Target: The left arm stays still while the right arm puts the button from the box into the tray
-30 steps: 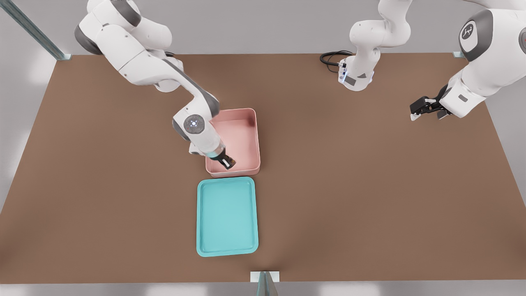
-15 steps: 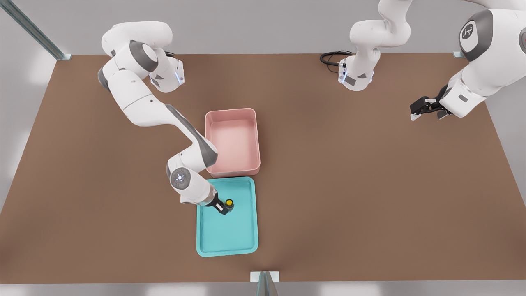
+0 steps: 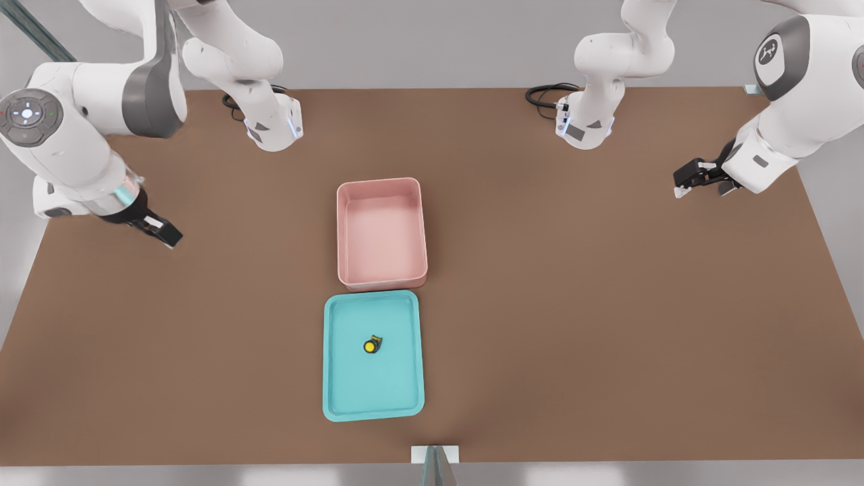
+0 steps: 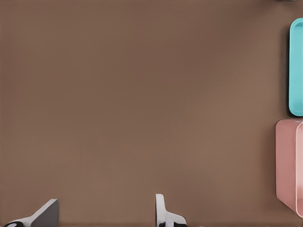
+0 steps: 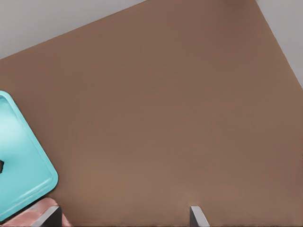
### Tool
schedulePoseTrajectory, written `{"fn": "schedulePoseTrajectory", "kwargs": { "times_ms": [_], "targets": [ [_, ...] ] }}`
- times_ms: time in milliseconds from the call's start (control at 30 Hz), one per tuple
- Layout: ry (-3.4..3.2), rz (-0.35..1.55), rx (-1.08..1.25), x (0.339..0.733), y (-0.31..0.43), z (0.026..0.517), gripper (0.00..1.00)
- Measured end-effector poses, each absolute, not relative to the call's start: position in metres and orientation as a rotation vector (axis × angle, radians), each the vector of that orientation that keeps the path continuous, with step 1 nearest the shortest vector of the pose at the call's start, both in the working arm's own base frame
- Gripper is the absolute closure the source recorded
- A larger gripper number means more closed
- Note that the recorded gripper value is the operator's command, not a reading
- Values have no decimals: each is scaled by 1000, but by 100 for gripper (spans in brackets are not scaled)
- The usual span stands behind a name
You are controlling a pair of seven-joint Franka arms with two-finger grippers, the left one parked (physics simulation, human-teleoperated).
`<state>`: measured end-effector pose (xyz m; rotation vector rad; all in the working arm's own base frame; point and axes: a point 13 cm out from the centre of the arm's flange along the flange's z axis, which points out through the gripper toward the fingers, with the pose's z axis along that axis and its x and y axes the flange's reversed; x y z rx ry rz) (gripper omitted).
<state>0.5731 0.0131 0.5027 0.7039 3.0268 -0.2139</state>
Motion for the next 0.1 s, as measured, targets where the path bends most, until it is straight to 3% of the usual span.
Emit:
{"fn": "schedulePoseTrajectory", "kwargs": {
  "times_ms": [100],
  "targets": [
    [3118,-193,583,556,9,503,0]
  ]
}}
